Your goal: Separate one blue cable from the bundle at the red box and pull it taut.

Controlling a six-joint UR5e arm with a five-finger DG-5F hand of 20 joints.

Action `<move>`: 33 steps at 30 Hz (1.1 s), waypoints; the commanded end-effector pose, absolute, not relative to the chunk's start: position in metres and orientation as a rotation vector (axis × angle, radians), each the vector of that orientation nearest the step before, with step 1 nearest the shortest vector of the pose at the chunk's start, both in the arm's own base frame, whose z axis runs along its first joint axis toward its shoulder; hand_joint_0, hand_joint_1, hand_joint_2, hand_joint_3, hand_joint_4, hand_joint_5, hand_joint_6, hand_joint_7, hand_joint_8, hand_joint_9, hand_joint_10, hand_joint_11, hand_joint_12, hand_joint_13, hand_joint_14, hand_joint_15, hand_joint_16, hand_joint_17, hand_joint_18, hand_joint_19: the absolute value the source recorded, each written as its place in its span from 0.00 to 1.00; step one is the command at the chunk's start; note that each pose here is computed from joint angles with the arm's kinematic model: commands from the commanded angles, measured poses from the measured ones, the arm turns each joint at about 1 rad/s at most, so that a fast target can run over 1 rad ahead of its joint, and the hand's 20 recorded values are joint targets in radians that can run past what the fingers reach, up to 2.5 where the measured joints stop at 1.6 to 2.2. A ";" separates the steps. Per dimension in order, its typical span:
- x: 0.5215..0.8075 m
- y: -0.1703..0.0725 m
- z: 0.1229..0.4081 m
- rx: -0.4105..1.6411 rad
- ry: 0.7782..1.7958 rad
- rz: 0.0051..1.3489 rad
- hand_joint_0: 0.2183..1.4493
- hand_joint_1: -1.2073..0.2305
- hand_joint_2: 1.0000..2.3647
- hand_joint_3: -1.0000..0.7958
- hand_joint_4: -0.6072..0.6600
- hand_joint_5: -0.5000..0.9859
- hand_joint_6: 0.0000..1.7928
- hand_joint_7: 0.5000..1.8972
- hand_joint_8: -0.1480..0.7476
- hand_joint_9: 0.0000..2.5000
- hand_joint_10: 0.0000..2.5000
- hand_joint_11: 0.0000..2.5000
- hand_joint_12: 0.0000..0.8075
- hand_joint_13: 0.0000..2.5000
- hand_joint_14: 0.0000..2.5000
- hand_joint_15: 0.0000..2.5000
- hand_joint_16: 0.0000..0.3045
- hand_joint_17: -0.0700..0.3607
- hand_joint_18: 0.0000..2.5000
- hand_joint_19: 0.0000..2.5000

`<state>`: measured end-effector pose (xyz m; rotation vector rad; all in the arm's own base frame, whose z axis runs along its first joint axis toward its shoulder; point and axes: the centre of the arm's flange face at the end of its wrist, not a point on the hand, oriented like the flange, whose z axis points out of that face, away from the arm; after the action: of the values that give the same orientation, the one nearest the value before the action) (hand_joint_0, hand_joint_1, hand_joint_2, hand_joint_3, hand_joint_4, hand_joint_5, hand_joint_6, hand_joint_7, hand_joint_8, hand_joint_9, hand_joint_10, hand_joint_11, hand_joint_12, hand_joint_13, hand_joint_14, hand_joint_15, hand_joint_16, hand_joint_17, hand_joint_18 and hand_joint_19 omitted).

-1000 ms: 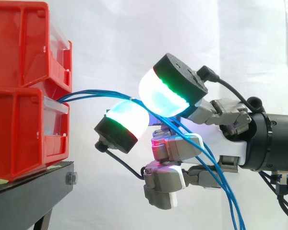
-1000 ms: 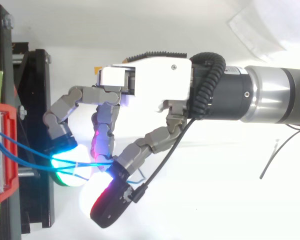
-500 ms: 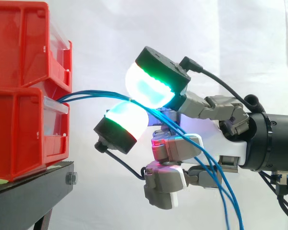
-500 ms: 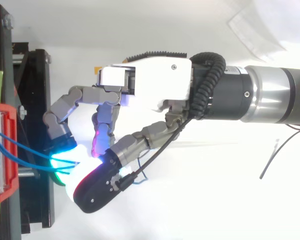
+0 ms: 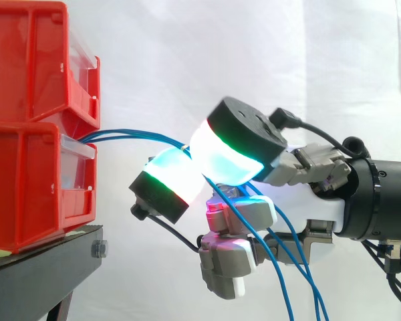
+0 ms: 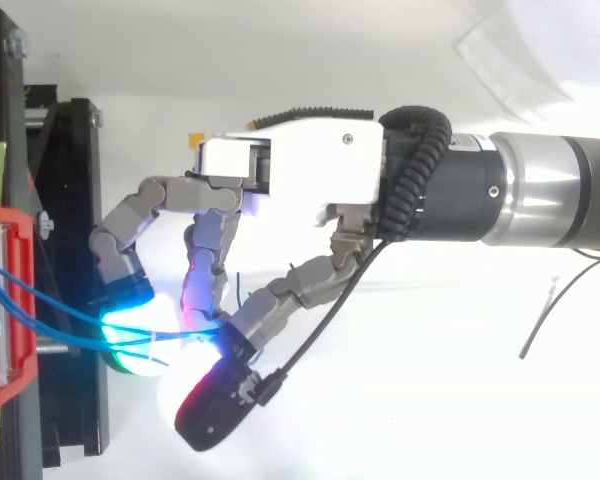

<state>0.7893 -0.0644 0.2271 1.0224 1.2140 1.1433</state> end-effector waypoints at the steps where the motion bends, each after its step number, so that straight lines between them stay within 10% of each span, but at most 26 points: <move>1: 0.789 -0.064 0.227 1.022 1.216 1.142 0.33 0.12 0.00 0.28 0.46 0.27 0.51 0.45 0.49 0.59 0.01 0.46 0.42 0.52 0.01 0.37 0.15 0.40 0.37 0.37; 16: 0.789 -0.064 0.227 1.022 1.216 1.142 0.25 0.42 0.00 0.28 0.48 0.29 0.49 0.44 0.50 0.64 0.01 0.45 0.45 0.55 0.01 0.36 0.18 0.44 0.41 0.39; 33: 0.789 -0.064 0.227 1.022 1.212 1.145 0.28 0.30 0.00 0.28 0.51 0.26 0.49 0.44 0.49 0.58 0.01 0.45 0.44 0.52 0.01 0.37 0.18 0.44 0.39 0.40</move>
<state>0.7892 -0.0642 0.2271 1.0222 1.2147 1.1436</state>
